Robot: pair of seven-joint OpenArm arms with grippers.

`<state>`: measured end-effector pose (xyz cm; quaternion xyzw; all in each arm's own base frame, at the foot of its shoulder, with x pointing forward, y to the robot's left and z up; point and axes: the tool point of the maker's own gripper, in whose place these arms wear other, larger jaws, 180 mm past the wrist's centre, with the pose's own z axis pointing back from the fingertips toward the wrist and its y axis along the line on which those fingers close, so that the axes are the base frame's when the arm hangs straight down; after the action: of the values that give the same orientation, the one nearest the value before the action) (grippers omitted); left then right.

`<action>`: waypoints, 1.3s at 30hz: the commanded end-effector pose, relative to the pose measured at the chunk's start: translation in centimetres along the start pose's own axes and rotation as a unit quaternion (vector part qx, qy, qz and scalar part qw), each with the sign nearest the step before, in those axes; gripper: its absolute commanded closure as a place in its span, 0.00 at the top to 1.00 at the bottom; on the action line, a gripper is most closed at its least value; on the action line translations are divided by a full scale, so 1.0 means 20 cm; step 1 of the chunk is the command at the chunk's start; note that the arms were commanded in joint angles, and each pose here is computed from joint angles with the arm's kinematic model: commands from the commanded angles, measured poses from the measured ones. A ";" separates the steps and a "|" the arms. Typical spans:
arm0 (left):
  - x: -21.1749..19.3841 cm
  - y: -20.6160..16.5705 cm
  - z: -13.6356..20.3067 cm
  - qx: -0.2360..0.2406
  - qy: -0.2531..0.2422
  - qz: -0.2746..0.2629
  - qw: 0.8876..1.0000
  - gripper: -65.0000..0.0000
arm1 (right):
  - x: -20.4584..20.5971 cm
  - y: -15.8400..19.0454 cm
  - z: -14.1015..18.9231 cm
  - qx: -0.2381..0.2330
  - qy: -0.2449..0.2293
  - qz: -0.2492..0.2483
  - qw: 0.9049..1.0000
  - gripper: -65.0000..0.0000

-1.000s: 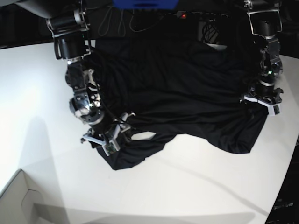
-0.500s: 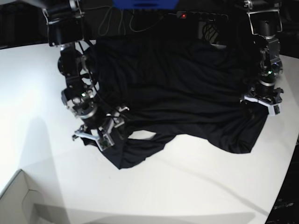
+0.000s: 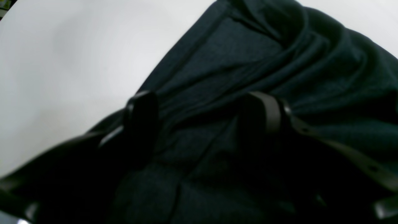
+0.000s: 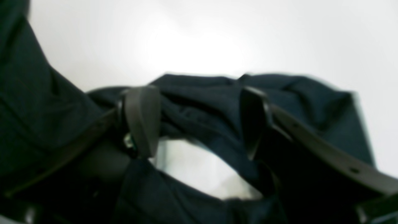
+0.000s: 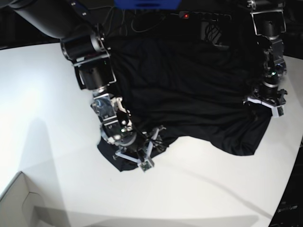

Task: Layout the t-shirt on the table in an organized manner, then fold the t-shirt properly
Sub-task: 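Grasp the shirt hem with the right gripper and pull it outward, then regrasp the shirt edge with the right gripper and drag it along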

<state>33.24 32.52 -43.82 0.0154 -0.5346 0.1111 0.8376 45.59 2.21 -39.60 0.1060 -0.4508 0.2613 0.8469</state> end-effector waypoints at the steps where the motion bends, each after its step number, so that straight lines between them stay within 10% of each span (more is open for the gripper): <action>1: -0.17 0.02 0.03 0.006 0.070 -0.004 0.997 0.65 | 0.12 -0.01 -0.01 -0.001 -0.034 -0.001 0.999 0.63; 10: -0.17 0.03 0.03 0.006 0.071 -0.006 0.997 0.65 | -0.07 0.04 -0.06 0.016 -0.018 -0.022 0.999 0.56; 17: -0.20 0.03 0.05 0.007 0.077 -0.005 0.997 0.65 | -0.02 -0.01 -0.08 0.011 -0.026 -0.022 0.999 0.00; 25: -0.23 0.03 0.07 0.007 0.082 -0.005 0.997 0.65 | 0.37 -0.22 -0.06 -0.020 -0.085 0.003 0.996 0.00; 39: -0.29 0.07 0.13 0.012 0.096 -0.011 0.995 0.65 | 0.95 -0.56 0.11 -0.063 -0.217 -0.142 0.964 0.00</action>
<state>31.42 32.80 -44.24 0.0205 -0.5372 0.1090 0.8361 57.64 -2.16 -25.63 0.1611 -0.5877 0.0791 0.7889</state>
